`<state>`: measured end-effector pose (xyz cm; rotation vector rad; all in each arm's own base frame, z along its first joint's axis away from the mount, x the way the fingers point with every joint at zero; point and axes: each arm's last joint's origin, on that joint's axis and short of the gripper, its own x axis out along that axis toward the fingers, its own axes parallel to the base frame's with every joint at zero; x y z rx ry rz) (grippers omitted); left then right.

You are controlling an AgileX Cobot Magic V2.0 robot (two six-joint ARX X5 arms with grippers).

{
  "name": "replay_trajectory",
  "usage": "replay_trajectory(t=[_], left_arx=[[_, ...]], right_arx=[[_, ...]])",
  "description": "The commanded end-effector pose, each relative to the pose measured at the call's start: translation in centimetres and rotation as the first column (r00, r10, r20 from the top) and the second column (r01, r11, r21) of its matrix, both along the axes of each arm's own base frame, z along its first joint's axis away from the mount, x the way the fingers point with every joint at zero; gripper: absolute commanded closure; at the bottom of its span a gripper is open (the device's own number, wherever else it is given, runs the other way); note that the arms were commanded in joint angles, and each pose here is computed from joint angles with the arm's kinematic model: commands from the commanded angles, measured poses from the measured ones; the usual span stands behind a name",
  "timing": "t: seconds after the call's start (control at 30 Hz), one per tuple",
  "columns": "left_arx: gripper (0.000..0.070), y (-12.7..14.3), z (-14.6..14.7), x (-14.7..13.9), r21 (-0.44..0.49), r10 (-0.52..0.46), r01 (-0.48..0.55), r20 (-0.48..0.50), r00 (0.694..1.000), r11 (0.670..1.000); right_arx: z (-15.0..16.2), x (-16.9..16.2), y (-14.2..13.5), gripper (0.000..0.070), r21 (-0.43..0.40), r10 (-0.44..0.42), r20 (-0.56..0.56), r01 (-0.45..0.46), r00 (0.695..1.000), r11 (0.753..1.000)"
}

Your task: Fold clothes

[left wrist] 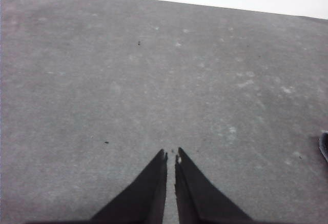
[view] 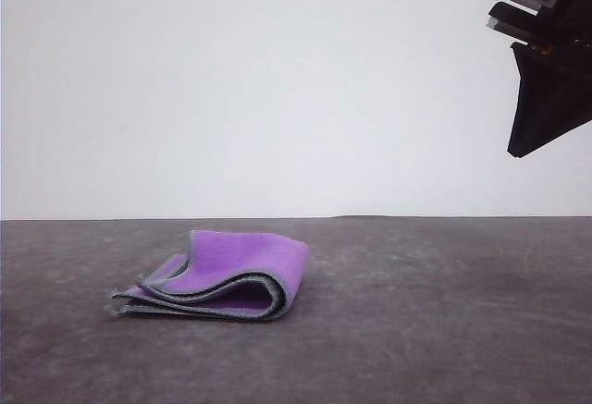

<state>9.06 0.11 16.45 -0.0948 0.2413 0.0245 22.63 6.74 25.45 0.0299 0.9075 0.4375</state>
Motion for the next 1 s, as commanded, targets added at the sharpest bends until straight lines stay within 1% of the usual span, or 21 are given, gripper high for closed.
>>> replay_trajectory(t=[0.0,0.1,0.47,0.97], left_arx=[[0.0683,0.03,-0.42,0.05,0.004,0.005,-0.005,0.006,1.000,1.000],[0.0683,0.03,-1.28,0.13,-0.004,0.007,-0.007,-0.002,1.000,1.000],[0.0683,-0.11,-1.27,0.18,-0.023,-0.005,0.005,0.007,1.000,1.000],[0.0683,-0.11,-1.19,0.21,-0.022,-0.004,0.005,0.016,1.000,1.000]], right_arx=[[0.07,0.19,0.13,0.0697,-0.009,0.013,0.011,-0.013,1.000,1.000],[0.07,0.19,0.13,0.0697,-0.008,0.013,0.011,-0.013,1.000,1.000],[0.07,0.19,0.13,0.0697,-0.008,0.013,0.011,-0.013,1.000,1.000],[0.07,0.19,0.13,0.0697,-0.008,0.013,0.011,-0.013,1.000,1.000]])
